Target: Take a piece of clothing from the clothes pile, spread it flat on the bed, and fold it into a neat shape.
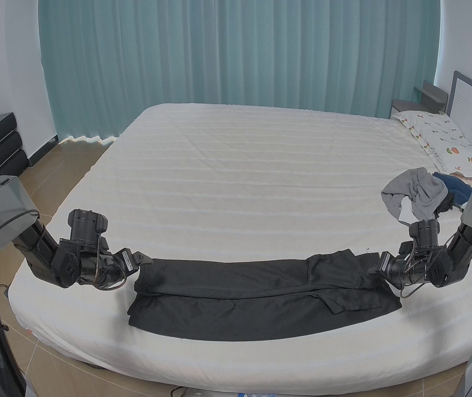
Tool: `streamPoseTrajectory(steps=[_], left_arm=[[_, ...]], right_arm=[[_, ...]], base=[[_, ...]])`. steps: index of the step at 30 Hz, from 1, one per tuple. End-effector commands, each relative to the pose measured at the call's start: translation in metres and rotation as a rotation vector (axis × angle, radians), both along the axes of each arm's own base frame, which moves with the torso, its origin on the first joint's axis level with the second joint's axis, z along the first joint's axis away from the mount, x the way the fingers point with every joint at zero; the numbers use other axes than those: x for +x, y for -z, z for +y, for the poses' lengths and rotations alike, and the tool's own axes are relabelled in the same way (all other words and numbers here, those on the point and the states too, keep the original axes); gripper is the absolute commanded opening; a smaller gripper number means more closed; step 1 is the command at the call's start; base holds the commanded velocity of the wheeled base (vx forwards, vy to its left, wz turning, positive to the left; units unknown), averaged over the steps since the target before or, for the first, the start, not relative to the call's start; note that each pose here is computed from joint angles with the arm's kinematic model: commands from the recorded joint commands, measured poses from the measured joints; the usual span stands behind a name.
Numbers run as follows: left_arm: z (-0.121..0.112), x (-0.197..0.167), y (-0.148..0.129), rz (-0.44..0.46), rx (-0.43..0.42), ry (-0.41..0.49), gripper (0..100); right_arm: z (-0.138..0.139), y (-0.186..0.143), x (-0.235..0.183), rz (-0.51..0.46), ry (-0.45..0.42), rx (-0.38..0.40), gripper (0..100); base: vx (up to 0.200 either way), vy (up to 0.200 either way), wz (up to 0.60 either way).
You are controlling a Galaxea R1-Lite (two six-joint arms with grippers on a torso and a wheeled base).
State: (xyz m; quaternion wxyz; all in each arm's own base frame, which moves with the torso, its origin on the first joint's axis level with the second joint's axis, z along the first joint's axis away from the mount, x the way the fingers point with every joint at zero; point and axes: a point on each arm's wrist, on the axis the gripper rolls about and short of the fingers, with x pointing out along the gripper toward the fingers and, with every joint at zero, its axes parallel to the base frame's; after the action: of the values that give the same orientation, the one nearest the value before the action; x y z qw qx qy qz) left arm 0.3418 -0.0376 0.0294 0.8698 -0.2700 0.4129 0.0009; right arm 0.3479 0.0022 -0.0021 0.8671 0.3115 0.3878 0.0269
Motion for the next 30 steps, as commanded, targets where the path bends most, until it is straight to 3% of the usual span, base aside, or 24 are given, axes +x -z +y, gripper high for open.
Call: streamPoseTrajectory(steps=[1,12,13,30], left_arm=[[0.0,0.0,0.001,0.001,0.001,0.0,100],[0.0,0.001,0.003,0.006,0.0,-0.001,100],[0.0,0.001,0.003,0.006,0.001,0.0,100],[0.0,0.001,0.005,0.009,0.006,0.003,100]], right_arm=[[0.001,-0.006,0.01,-0.03,0.003,0.004,100],[0.013,0.021,0.022,0.021,-0.027,-0.002,100],[0.013,0.021,0.022,0.021,-0.028,-0.001,0],[0.004,0.015,0.006,0.04,-0.013,0.003,0]], base=[[0.0,0.0,0.0],[0.0,0.0,0.0],[0.0,0.0,0.0],[0.0,0.0,0.0]])
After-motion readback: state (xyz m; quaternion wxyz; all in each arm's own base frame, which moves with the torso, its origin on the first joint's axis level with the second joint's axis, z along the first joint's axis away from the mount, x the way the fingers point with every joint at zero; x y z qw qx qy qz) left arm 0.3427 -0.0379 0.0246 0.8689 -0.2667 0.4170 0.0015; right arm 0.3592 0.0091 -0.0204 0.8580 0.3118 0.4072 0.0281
